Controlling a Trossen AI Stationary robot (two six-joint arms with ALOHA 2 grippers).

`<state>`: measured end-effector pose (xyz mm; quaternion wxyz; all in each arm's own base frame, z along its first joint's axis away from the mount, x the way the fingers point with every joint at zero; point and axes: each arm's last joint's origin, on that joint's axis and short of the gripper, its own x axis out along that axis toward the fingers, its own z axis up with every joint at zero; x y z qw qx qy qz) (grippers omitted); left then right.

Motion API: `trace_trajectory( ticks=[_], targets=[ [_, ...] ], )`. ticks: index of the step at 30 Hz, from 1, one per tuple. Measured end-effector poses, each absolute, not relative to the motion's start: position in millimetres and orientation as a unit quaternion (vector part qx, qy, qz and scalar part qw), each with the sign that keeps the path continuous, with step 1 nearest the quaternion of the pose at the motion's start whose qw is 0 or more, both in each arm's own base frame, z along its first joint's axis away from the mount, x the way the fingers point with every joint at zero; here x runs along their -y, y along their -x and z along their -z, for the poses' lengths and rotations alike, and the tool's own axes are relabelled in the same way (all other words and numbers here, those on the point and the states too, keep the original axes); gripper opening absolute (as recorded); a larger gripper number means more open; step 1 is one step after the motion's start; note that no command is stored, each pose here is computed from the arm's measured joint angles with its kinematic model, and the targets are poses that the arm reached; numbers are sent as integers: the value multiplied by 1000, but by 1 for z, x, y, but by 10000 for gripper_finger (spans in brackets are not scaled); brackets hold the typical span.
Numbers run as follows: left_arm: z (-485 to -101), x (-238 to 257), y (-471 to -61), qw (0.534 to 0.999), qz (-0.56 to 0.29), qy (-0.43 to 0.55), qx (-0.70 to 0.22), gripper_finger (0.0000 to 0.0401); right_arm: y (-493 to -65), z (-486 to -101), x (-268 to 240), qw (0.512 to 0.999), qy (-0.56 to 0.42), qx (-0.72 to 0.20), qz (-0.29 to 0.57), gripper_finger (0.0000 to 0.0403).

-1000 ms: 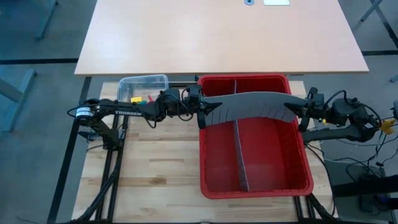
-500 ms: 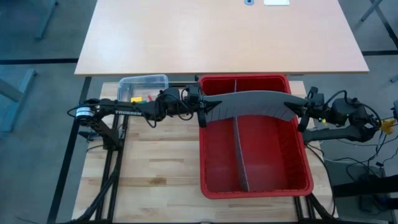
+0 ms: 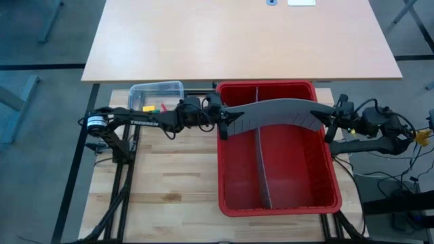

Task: Sort blocks
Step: Insert the bin divider into the red bin

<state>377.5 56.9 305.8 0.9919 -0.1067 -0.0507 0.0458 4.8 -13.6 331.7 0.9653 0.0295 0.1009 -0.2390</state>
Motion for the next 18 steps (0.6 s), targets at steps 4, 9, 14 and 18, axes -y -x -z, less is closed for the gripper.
trace_trajectory(
  ticks=[4, 9, 14, 18],
  targets=[
    [-304, -57, -378, 992, -44, 108, 47, 0, -4, -330, 13, 964, -43, -109, 238, 0],
    [-306, -57, -377, 992, -41, 108, 49, 0, -4, -329, 13, 965, -44, -110, 235, 0],
    [-306, -57, -377, 992, -40, 108, 50, 0, -4, -330, 13, 965, -44, -108, 233, 0],
    [-307, -56, -377, 992, -40, 107, 51, 0, -4, -330, 13, 966, -45, -108, 232, 0]
  ],
)
